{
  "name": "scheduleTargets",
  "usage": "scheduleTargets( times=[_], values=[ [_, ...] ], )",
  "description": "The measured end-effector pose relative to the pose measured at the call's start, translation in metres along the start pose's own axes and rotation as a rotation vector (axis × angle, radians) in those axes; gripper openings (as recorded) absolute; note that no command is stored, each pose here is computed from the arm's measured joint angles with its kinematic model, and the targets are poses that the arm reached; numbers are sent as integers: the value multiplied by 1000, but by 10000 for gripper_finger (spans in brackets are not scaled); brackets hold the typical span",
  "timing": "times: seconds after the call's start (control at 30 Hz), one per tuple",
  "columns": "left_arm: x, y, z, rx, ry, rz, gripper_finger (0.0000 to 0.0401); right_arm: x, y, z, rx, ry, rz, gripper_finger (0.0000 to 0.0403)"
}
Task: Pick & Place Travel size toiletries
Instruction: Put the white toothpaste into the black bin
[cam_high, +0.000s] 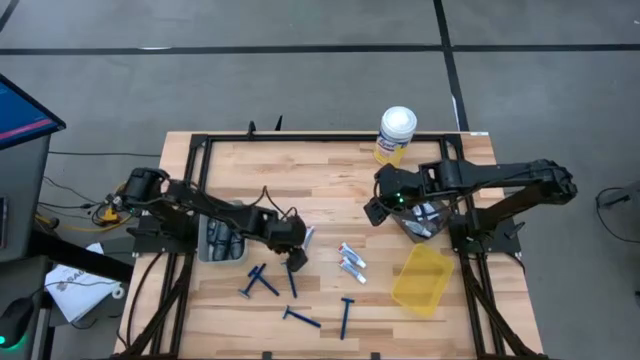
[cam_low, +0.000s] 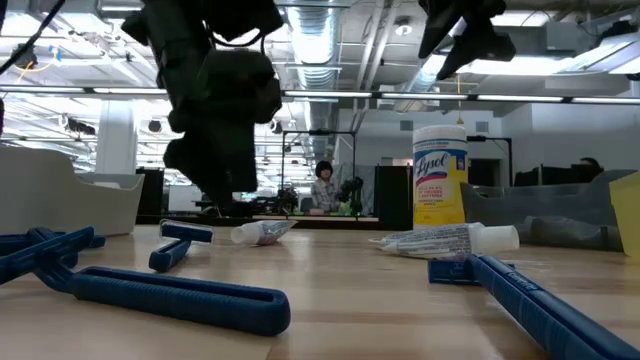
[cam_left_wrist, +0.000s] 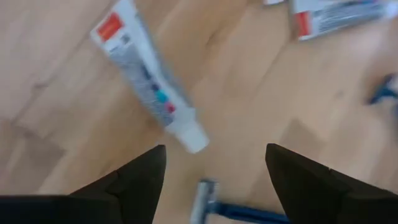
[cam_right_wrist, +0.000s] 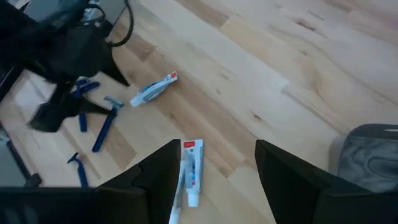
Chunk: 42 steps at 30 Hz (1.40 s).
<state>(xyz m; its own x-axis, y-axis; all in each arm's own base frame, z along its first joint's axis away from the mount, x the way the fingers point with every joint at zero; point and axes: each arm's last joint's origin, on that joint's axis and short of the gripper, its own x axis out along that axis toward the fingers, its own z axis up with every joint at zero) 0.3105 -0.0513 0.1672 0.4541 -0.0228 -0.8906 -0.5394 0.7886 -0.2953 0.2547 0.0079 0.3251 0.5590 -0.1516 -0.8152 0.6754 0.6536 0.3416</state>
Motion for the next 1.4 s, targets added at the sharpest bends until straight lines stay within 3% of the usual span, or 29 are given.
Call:
scheduleTargets(
  times=[0.1,0.23,0.53,0.97,1.07,1.33,1.4],
  values=[
    [-5,-4,-2,-14,-78,112,273,-1,4,-5,-30,8,12,198],
    [-11,-4,1,-142,-212,170,273,-2,8,-11,-102,23,18,199],
    [13,-2,-5,-276,-116,176,273,-6,15,-24,-195,50,37,191],
    [47,-2,-14,-289,-63,223,265,-8,20,-32,-245,60,56,189],
    [47,0,-15,-312,-54,232,232,-8,20,-32,-245,60,55,188],
    [45,2,-17,-308,-40,254,64,-8,20,-31,-267,57,55,180],
    [44,1,-16,-309,-48,243,43,-8,20,-31,-267,55,53,179]
  ],
)
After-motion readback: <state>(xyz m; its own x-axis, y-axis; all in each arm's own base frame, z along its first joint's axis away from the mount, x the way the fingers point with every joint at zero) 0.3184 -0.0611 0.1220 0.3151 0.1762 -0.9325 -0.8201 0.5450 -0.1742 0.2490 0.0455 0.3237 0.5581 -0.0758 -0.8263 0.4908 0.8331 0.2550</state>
